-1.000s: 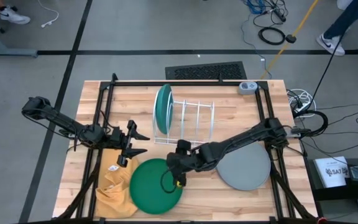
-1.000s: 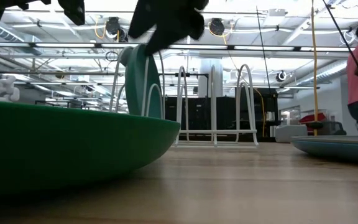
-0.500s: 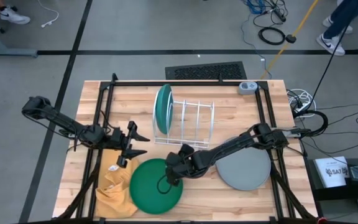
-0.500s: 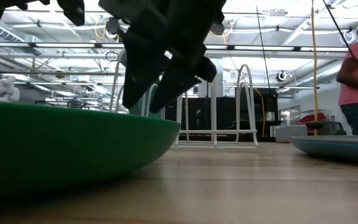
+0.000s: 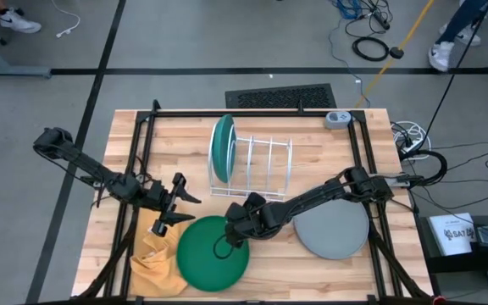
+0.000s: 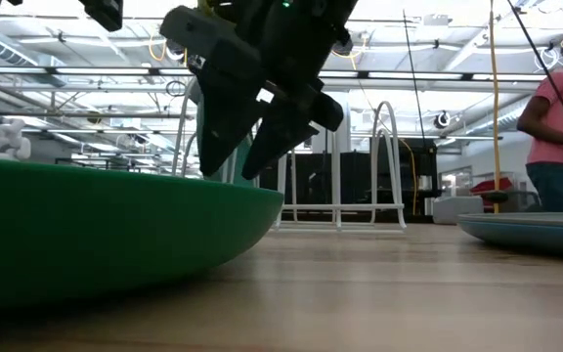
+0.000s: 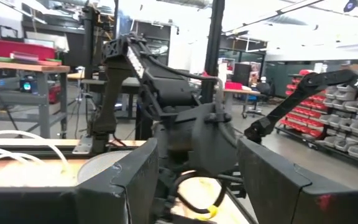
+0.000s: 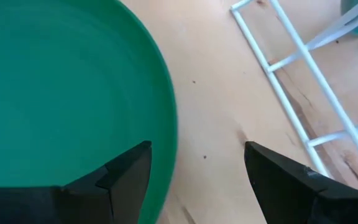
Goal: Sort dishes
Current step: Put the green plate in the white dish rack
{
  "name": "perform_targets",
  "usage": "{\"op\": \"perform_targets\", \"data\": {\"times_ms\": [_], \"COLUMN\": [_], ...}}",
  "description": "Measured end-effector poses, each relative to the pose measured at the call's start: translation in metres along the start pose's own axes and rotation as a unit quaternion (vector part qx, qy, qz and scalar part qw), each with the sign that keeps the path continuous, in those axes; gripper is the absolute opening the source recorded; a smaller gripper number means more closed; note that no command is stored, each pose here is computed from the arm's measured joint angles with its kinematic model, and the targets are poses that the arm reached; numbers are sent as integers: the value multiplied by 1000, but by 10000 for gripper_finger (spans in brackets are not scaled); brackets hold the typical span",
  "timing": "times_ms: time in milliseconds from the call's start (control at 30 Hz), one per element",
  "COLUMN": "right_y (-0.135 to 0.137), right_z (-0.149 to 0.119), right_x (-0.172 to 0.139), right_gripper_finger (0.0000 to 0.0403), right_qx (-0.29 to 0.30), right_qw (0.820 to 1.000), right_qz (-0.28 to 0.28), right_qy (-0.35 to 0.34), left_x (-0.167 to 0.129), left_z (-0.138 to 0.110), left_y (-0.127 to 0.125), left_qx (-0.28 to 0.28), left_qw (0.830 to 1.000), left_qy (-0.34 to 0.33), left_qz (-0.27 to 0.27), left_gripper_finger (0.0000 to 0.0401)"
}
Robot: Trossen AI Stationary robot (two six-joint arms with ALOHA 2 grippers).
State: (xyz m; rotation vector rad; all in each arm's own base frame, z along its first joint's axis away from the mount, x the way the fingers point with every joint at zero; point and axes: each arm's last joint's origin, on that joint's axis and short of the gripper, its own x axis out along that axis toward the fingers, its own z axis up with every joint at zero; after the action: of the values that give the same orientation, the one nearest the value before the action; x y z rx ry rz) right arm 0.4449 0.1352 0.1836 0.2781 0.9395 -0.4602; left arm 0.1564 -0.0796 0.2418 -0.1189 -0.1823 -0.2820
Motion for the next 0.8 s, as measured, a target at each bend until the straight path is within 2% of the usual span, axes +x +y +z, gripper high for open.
{"op": "perform_targets", "data": {"times_ms": [800], "right_y": [-4], "right_z": [-1], "right_x": [6], "right_gripper_finger": [251], "right_qx": [0], "right_qw": [997], "right_qz": [43], "right_qy": [65], "left_x": [-1], "left_z": [0], "left_y": [-4], "left_qx": [-3], "left_qw": [1000], "left_qy": [0], "left_qz": [-11], "left_gripper_finger": [217]}}
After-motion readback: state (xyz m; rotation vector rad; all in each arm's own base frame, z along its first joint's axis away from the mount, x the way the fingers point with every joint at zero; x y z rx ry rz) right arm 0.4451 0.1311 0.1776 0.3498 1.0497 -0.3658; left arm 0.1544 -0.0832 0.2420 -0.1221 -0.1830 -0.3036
